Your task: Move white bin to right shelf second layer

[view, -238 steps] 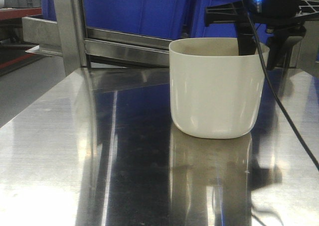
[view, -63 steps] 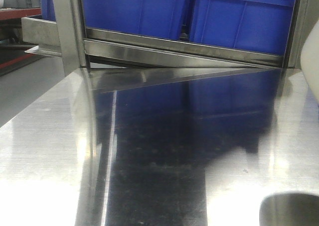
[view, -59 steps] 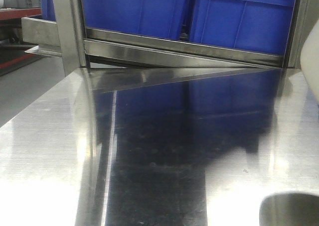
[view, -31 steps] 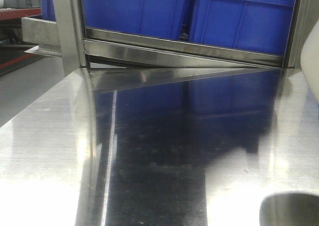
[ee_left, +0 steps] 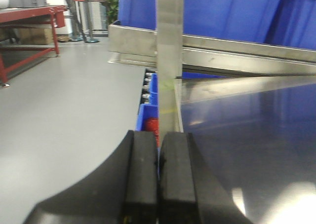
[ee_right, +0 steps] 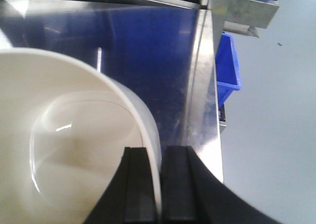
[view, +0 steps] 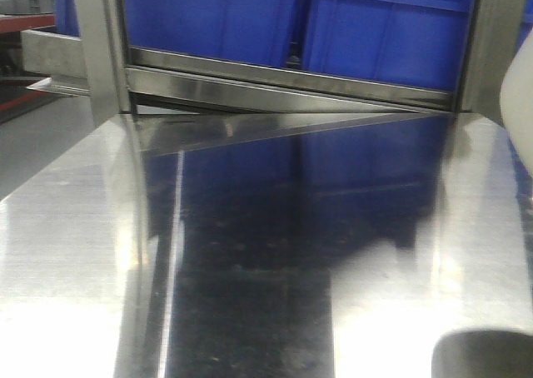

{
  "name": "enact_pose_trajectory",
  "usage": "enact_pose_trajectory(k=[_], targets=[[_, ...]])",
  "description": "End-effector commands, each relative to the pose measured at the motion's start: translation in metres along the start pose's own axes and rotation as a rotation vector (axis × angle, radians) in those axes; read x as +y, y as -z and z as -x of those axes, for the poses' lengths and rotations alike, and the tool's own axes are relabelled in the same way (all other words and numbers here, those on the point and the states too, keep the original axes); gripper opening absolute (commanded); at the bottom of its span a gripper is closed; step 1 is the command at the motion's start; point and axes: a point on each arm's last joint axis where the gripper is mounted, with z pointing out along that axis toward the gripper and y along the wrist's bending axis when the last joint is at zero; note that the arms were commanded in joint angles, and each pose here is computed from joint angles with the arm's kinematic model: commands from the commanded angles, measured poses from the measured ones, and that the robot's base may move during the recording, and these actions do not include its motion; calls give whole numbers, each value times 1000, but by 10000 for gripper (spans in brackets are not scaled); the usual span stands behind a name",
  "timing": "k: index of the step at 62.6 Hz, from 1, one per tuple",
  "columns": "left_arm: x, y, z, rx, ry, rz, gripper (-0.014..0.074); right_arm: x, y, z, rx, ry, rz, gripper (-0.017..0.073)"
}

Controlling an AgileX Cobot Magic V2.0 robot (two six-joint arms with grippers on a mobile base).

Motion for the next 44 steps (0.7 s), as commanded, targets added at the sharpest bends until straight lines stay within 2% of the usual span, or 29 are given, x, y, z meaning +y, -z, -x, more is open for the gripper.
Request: enact_pose_trajectory(k=[1,44], targets=[[0,0,-1,-69,13,2,85,0,5,17,-122,-8,4,47],[0,0,-1,-69,13,2,85,0,5,17,-122,-8,4,47]])
